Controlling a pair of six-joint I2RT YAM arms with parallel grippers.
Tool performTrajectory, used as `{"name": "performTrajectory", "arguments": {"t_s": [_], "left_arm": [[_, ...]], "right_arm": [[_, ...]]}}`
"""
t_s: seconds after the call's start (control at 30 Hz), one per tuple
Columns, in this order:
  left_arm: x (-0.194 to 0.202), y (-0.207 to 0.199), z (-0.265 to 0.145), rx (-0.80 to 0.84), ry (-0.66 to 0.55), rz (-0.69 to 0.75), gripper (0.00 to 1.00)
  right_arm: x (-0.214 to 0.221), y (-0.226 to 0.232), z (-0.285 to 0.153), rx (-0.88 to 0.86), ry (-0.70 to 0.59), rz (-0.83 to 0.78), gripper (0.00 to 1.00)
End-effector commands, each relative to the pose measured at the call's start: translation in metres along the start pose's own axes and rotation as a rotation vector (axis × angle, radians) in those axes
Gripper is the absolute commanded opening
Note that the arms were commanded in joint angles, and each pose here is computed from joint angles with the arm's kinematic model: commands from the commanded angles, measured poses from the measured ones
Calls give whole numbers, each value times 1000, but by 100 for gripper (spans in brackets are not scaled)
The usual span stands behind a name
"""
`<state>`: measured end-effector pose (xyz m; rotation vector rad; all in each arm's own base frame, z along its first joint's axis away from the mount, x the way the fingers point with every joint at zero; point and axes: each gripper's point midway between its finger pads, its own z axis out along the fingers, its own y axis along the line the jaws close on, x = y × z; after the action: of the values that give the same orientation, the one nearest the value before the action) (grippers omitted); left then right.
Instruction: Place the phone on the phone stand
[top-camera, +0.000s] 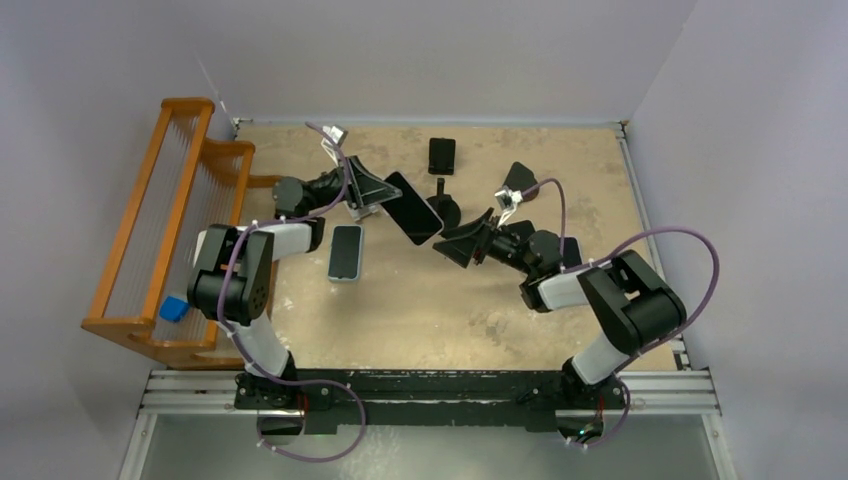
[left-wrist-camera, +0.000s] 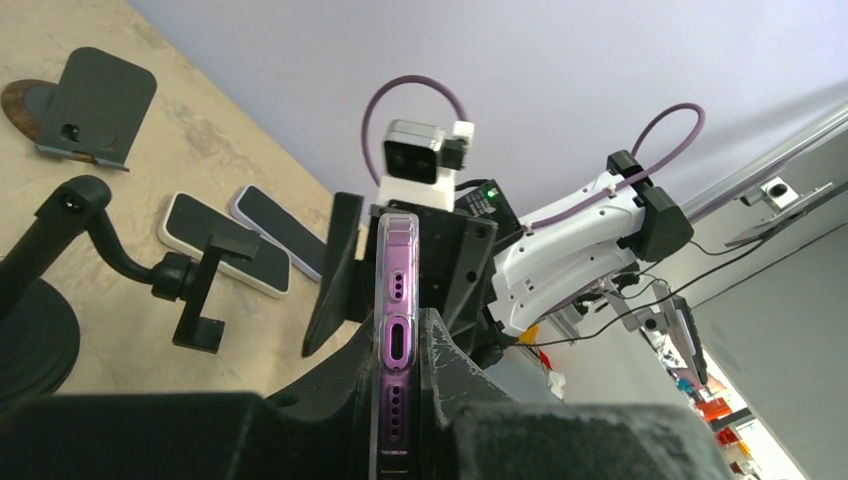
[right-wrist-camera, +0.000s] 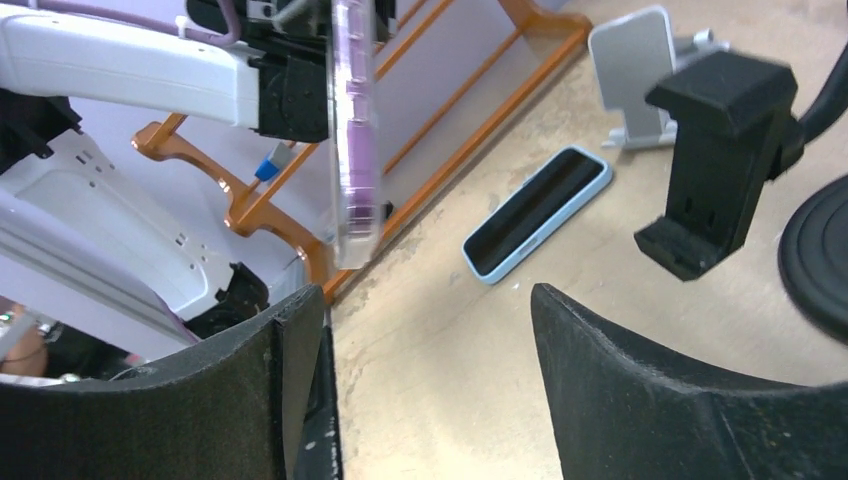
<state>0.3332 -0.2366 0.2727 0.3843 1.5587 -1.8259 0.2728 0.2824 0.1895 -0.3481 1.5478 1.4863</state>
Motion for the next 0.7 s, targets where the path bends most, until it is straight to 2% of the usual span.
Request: {"name": "performTrajectory", "arguments": {"t_s": [0.0,0.27,0.67], "left_arm": [[-13,-45,9,154,-64,275,0],[-11,-42,15,163,-62,277,0],[-15,-37,17,142,-71,289,0]], "right_arm": [[-55,73,-1,-319,-207,-173,75],[-56,93,-5,-448,-217,-177,67],[-63,119,-21,-479,-259,-286,67]]}}
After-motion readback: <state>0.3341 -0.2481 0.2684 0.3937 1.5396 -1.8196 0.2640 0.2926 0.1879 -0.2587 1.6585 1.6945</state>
